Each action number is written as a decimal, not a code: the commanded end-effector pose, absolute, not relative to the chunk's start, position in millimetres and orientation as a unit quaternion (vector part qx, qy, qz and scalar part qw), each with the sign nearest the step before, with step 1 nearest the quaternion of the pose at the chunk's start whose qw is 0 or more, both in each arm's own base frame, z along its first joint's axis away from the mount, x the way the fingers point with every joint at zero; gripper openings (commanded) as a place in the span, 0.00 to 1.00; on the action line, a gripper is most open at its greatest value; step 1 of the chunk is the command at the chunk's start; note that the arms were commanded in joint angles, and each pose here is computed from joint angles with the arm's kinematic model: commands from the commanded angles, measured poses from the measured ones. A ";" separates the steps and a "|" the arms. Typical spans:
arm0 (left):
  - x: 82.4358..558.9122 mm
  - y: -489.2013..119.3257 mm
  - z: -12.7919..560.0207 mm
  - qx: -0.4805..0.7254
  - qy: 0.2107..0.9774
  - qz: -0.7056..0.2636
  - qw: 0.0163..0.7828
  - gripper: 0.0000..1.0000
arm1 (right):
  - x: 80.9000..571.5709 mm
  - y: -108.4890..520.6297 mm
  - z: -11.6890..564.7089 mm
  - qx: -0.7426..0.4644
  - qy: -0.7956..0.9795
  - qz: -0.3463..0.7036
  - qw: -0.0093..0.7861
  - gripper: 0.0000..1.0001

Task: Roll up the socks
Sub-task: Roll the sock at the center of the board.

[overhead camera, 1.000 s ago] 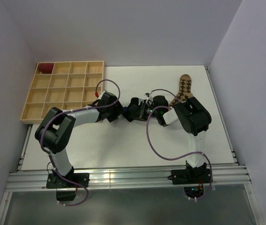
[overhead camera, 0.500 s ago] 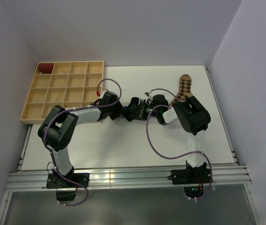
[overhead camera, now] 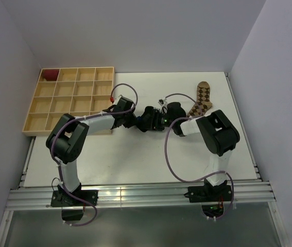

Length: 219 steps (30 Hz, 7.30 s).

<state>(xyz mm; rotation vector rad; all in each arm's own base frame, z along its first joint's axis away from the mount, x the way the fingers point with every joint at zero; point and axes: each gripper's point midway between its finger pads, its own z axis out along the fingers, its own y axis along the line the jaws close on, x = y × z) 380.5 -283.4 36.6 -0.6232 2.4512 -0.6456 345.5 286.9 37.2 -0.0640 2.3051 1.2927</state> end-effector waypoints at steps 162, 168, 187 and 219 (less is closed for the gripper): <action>337.1 -250.3 1.9 -0.200 0.946 -0.144 0.212 0.27 | 336.3 312.3 80.4 -0.327 0.775 0.109 0.530 0.71; 336.2 -251.7 -1.8 -0.198 0.948 -0.143 0.205 0.27 | 339.7 326.6 65.9 -0.349 0.768 0.096 0.528 0.68; 336.7 -259.9 -2.8 -0.191 0.948 -0.159 0.199 0.30 | 343.0 339.7 34.1 -0.370 0.764 0.091 0.520 0.07; 356.3 -239.5 80.3 -0.279 0.849 -0.281 0.351 0.88 | 329.4 317.5 29.7 -0.250 0.848 0.394 0.250 0.00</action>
